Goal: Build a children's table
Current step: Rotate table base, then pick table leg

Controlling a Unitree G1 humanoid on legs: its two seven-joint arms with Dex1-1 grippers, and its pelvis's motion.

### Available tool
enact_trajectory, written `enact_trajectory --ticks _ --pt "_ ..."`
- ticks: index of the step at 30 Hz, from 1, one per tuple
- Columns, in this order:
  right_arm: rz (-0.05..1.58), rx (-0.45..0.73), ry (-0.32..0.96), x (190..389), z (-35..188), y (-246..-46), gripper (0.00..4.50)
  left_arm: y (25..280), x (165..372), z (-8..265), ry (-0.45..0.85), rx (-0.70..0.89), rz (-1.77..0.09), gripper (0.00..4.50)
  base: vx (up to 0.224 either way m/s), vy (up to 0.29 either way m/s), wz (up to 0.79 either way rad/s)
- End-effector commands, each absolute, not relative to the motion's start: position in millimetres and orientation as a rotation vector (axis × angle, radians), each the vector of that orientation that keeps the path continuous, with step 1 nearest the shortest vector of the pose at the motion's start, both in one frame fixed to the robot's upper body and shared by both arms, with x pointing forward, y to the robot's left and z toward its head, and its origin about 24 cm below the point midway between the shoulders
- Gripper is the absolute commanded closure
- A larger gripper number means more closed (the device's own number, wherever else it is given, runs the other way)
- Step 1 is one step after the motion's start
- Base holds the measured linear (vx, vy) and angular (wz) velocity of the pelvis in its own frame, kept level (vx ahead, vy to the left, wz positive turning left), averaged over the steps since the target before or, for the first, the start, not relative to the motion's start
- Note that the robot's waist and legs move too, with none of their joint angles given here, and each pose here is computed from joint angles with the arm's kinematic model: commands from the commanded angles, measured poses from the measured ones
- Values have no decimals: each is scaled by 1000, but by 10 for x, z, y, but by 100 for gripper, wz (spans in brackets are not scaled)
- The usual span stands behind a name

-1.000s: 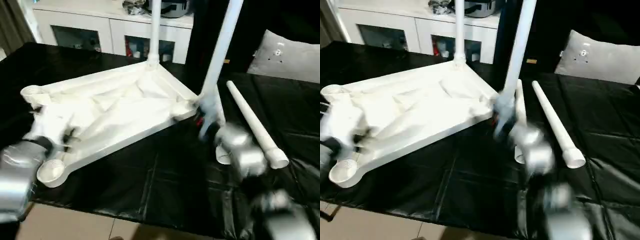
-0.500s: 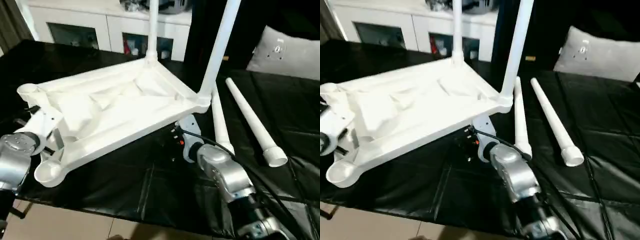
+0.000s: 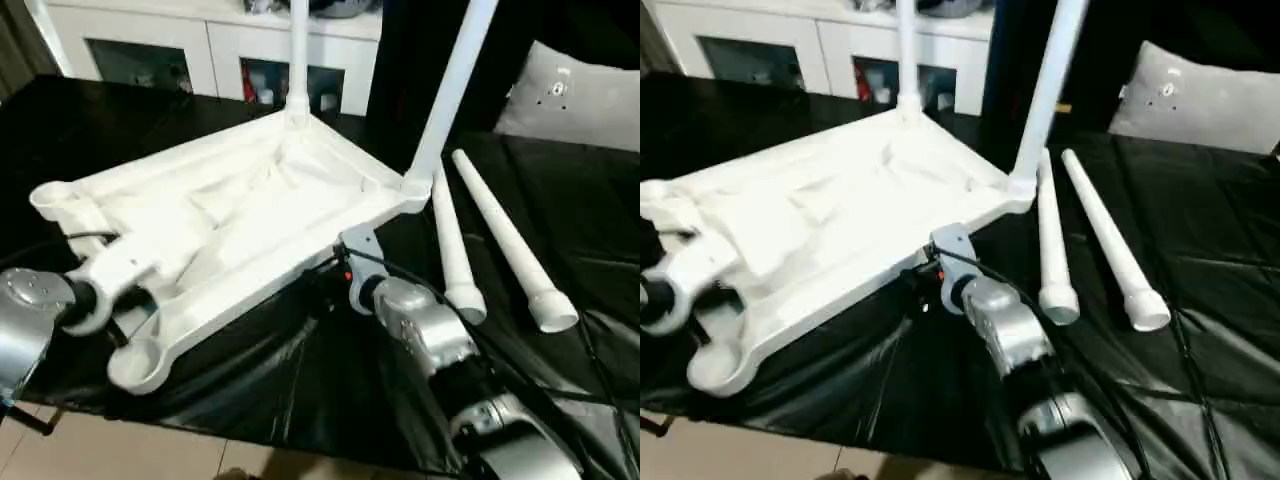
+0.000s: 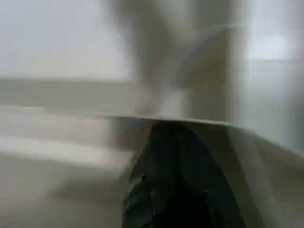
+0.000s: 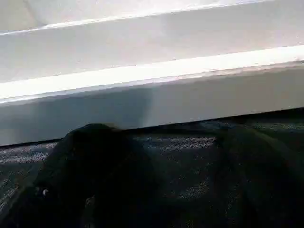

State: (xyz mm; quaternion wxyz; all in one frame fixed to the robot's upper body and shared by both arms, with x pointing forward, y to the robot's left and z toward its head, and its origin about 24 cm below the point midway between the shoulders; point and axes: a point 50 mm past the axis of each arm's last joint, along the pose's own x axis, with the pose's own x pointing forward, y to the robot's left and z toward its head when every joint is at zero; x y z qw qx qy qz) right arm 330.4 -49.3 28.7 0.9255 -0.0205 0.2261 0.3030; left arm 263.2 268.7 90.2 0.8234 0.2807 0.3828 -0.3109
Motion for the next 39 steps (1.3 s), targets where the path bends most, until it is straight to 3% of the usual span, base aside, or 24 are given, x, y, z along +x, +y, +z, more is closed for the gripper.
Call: enact_trajectory --ticks 1,5,12,22,30,34,39 --pt "620 -44 497 3294 225 -476 0 2478 2540 832 830 553 -837 447 0 0 0" --pt "612 -49 481 3357 250 -493 0 2217 2444 819 796 497 -1001 447 0 0 0" --pt "597 -67 472 3386 253 -546 0 1921 2434 794 746 464 -1110 447 0 0 0" --pt "518 -126 437 3395 284 -757 0 1598 2888 779 476 535 -958 447 0 0 0" --pt "299 -109 300 3469 746 -1194 0 1294 3010 729 392 461 -950 447 0 0 0" --pt "189 -127 336 3452 923 -1406 0 1274 2974 831 319 369 -903 447 0 0 0" --pt "134 -156 454 3487 1033 -1580 0 1274 2835 960 280 284 -920 395 0 0 0"
